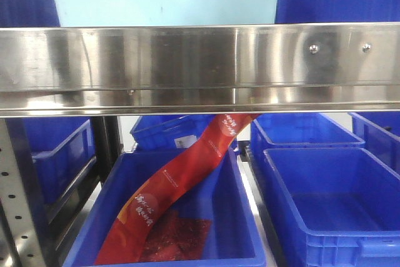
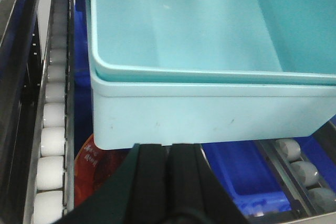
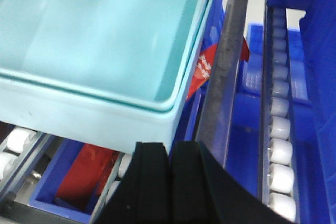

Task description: Move two blue bins to right shelf middle

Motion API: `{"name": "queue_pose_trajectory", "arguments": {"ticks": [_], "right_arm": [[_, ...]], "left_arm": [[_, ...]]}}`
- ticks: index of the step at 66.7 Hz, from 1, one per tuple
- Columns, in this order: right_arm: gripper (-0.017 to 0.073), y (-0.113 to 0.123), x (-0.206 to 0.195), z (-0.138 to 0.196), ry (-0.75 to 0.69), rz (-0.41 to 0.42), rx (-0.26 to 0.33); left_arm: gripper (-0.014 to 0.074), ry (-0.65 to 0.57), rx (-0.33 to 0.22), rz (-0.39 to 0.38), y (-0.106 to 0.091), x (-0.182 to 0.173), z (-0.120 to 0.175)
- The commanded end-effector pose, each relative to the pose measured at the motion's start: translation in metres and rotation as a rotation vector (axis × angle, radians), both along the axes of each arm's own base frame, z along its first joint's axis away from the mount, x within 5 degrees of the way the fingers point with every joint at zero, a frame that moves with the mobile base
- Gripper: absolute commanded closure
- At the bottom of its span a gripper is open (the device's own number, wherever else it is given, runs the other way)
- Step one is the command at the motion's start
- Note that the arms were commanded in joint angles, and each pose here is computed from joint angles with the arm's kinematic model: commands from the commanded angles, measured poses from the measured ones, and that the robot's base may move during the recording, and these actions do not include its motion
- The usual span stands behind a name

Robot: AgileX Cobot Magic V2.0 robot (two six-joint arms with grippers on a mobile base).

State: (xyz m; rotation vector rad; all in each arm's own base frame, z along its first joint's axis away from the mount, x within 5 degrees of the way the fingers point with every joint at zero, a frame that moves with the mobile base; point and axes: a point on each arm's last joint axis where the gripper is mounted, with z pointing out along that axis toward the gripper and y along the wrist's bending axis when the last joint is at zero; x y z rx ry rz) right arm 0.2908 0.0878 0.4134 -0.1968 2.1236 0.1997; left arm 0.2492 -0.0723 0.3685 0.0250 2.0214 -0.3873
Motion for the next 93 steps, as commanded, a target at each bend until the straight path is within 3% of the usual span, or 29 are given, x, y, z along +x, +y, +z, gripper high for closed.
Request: {"name": "queue_pose_trajectory", "arguments": {"ticks": [1,11,20,29,57,72,93], "right_arm": [[0.0725,-0.004,-0.012,-0.012,-0.086,0.011,0.013],[0.0725,-0.009,-0.034,-0.046,-0.149,0.024,0.033],[0.0725,-0.016,-0.056,-0.076,-0.094,0.025,0.016],[0.0725,-0.023,-0.078,-0.082,-0.121,0.027,0.025],[0.0725,-0.044,-0.147,-0.042,-0.384,0.026,0.105],[0.0725,-0.052,-0.171,-0.028,-0.485,0.025,0.135],[0.0725,-0.053,-0.176,-0.027,-0.507,0.026,0.142]], "left_arm": [[0.0704,-0.076,-0.049,0.012,0.002,-0.01,-0.003],[0.0704,-0.171,-0.074,0.033,0.01,-0.032,-0.02],[0.0704,-0.242,-0.092,0.045,0.018,-0.055,-0.03],[0.0704,-0.287,-0.094,0.041,0.025,-0.081,-0.032],[0.0704,-0.478,-0.151,0.034,0.042,-0.144,-0.012],[0.0704,-0.502,-0.158,0.034,0.044,-0.15,-0.009],[0.0704,-0.502,-0.158,0.034,0.044,-0.15,-0.009]]}}
